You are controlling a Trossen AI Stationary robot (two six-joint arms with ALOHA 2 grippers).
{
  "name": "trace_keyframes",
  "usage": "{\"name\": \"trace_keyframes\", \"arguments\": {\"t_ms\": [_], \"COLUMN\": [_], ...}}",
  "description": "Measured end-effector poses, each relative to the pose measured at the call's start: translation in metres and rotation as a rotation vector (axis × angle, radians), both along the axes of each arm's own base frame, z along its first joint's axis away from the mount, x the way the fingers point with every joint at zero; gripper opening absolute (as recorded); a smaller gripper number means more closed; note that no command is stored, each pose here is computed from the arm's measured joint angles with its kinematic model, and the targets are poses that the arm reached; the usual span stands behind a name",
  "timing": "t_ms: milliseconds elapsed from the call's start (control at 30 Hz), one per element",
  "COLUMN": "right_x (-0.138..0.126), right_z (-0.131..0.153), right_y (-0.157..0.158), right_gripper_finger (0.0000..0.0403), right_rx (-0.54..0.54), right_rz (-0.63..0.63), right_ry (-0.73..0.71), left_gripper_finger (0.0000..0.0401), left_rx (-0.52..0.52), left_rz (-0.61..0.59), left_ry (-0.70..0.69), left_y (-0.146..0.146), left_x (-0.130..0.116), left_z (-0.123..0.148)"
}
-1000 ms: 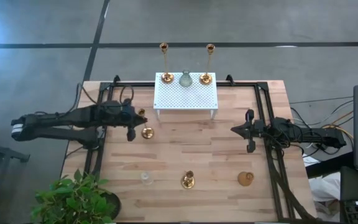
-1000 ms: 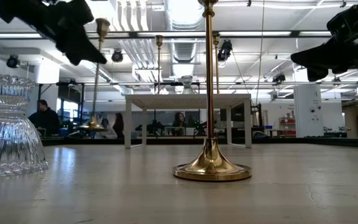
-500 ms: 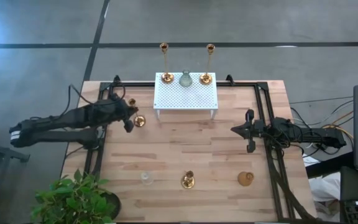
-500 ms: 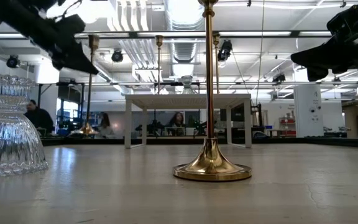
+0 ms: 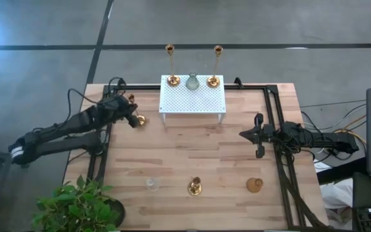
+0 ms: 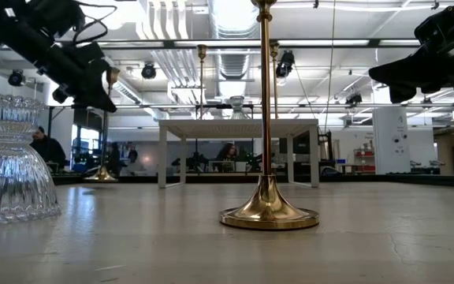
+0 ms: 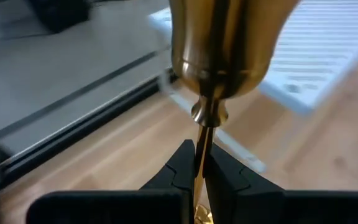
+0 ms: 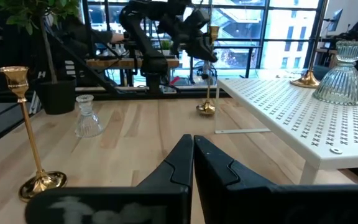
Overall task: Pick & Place candle stick holders
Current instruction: Move the gold candle holder to the top left of the table
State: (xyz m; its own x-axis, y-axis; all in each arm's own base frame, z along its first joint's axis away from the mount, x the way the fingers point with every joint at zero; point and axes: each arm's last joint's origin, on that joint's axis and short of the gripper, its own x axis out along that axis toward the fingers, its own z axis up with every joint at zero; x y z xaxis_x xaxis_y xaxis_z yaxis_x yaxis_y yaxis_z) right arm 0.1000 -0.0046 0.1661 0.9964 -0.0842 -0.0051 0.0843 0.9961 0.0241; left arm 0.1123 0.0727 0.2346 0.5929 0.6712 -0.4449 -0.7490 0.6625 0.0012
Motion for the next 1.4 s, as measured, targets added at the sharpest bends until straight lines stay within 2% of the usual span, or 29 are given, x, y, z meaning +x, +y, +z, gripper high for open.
{"name": "trace_keyframes", "arguments": {"t_ms": [200,333,467,633,833,1100,1400], "right_x": [0.0,0.0,0.0,0.0,0.0,0.0,0.0], "right_z": [0.0,0.0,0.0,0.0,0.0,0.0,0.0], "right_y": [0.0,0.0,0.0,0.0,0.0,0.0,0.0], "right_gripper_finger": [0.0008,0.0008,0.0008,0.0008,0.0008,0.0008,0.0008], "right_rx": [0.001,0.001,-0.001,-0.001,0.001,-0.001,-0.001], "right_rz": [0.0,0.0,0.0,0.0,0.0,0.0,0.0], "right_ry": [0.001,0.0,0.0,0.0,0.0,0.001,0.0], "left_gripper_finger": [0.0021,0.0021,0.0021,0.0021,0.0021,0.0022,0.0099], "left_rx": [0.044,0.025,-0.01,0.02,-0.014,0.002,-0.009], "left_rz": [0.043,0.095,0.068,0.068,0.062,0.053,0.066], "left_ry": [-0.091,-0.077,-0.046,-0.071,-0.031,-0.018,-0.038], "left_y": [0.02,0.034,0.044,0.052,0.057,0.06,0.06], "left_x": [-0.007,-0.013,-0.013,-0.008,-0.003,-0.002,-0.002], "left_z": [0.008,0.005,-0.002,-0.001,-0.009,-0.01,-0.01]}}
